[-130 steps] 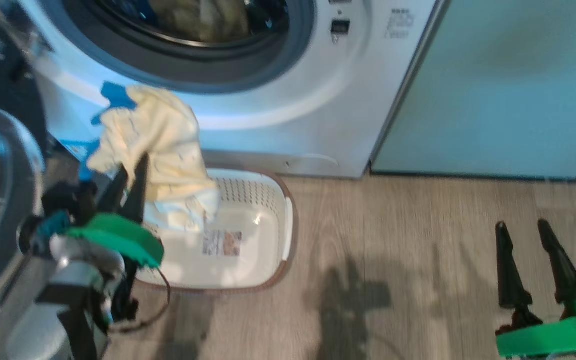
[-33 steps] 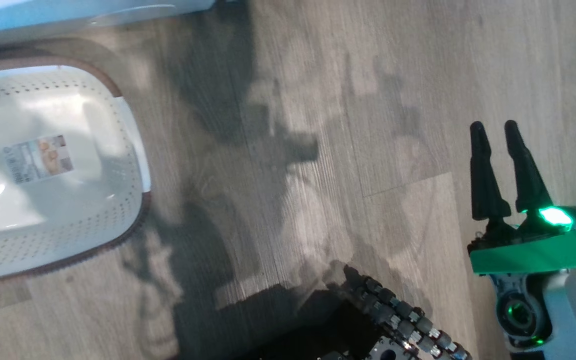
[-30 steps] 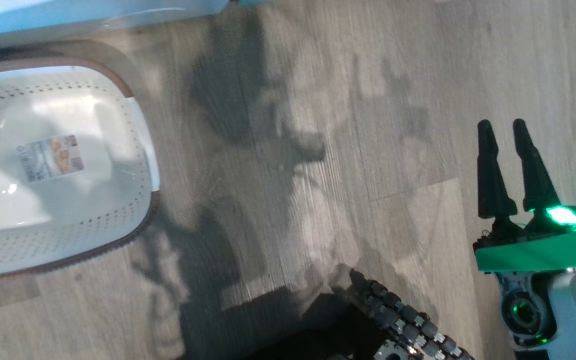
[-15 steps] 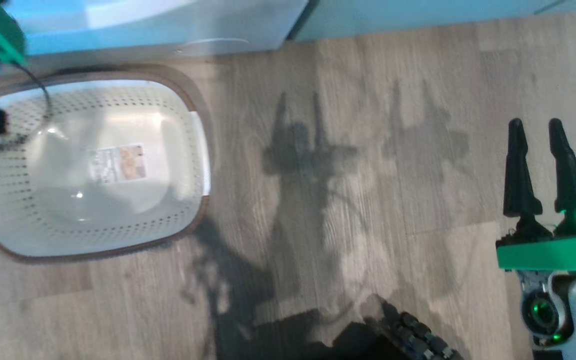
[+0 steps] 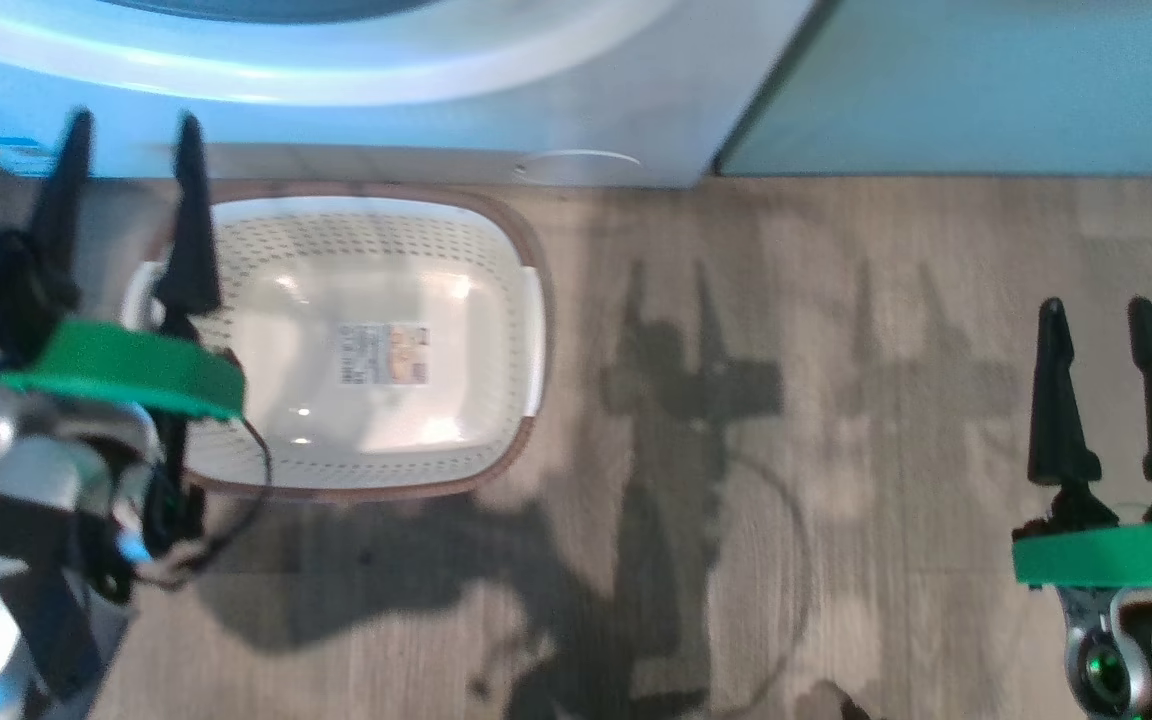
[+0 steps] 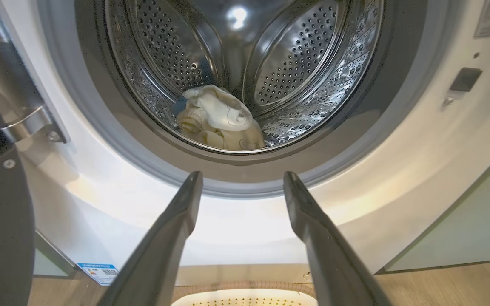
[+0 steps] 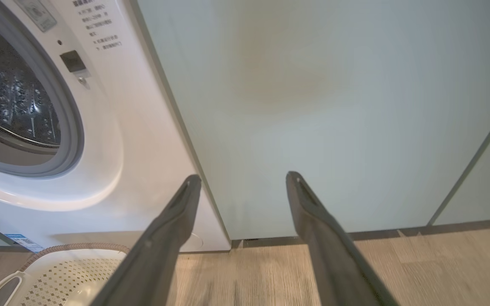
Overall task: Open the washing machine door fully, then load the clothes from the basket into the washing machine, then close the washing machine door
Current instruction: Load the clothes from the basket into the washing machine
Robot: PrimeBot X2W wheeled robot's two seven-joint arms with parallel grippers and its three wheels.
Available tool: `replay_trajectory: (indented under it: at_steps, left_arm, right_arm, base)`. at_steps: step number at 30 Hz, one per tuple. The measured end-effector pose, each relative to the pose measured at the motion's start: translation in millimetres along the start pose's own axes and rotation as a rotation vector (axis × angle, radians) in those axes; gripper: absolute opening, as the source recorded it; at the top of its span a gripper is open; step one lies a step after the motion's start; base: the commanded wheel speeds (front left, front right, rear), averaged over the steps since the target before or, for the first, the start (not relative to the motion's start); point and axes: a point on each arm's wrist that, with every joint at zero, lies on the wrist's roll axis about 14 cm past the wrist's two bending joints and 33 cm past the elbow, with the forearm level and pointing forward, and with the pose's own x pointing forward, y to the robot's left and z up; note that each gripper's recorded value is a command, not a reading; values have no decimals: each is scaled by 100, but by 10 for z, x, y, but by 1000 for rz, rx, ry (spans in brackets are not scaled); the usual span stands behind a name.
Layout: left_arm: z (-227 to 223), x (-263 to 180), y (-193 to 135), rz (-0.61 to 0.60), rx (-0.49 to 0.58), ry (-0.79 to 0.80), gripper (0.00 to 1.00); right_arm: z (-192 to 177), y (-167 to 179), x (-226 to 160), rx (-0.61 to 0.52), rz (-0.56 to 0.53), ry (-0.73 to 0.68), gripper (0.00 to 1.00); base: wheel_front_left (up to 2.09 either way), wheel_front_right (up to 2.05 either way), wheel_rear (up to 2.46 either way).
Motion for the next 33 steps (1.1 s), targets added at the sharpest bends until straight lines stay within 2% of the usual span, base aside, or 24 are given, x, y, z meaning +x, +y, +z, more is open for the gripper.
replay_trajectory:
  at_steps: [10, 18, 33]
  left_arm:
    - [152, -630, 162, 88, -9, -15, 100]
    - [234, -1074, 192, 127, -28, -9, 100]
    - [439, -1623, 227, 156, -28, -36, 100]
  right_arm:
    - [95, 289, -22, -21, 87, -27, 100]
    - [189, 454, -200, -29, 136, -42, 100]
    - [445, 489, -601, -30, 150, -87, 100]
  base:
    - [0, 0, 0]
    - [0, 0, 0]
    - [0, 0, 0]
